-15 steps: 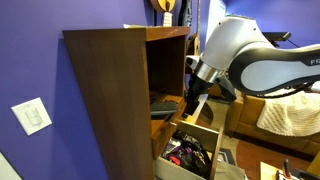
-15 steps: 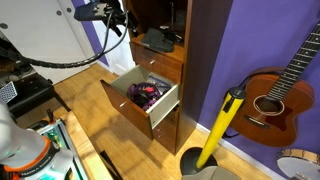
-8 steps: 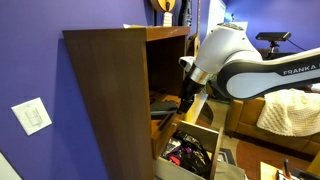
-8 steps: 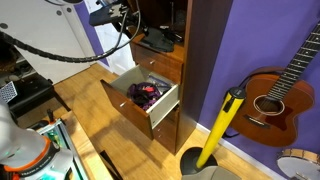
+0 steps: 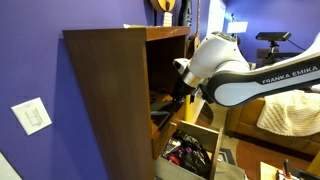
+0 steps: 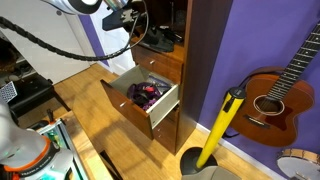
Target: Slide the black and gray pencil case into the open drawer, close the open drawer
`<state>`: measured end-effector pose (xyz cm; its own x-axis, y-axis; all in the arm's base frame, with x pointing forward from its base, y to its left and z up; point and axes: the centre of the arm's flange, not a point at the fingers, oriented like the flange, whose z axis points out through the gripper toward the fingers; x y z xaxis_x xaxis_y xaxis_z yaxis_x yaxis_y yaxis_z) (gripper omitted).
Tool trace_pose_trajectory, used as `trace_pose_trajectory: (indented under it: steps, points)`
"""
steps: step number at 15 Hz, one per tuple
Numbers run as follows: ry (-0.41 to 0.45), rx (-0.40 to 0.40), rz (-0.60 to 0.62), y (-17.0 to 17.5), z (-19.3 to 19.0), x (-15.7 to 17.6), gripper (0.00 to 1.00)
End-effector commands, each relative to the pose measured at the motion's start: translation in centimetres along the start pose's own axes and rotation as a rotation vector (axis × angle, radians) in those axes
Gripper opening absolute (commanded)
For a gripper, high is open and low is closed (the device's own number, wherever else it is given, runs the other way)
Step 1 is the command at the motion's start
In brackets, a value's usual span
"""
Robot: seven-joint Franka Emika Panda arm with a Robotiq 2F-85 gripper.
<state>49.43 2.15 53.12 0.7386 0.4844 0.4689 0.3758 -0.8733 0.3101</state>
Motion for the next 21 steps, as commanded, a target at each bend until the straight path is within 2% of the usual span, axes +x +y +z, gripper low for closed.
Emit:
trace_pose_trajectory:
  steps: [1, 6, 7, 8, 12, 18, 19, 20, 21]
  points:
    - [0.038, 0.002, -0.005, 0.7, 1.9, 0.8, 1.00]
    - [0.030, 0.044, 0.014, 0.3, 3.9, 1.0, 1.00]
    - [0.025, 0.062, 0.012, 0.1, 4.3, 1.0, 0.75]
    - [0.020, 0.076, 0.010, 0.0, 4.6, 1.0, 0.74]
    - [0.003, 0.110, 0.015, 0.3, 4.0, 0.8, 0.44]
    - [-0.046, 0.161, 0.032, 1.0, 1.3, -0.4, 0.05]
    - [-0.055, 0.167, 0.033, 1.0, 0.8, -0.7, 0.01]
    - [-0.062, 0.176, 0.034, 1.1, 0.3, -1.0, 0.05]
    - [-0.071, 0.183, 0.034, 1.0, -0.2, -1.3, 0.03]
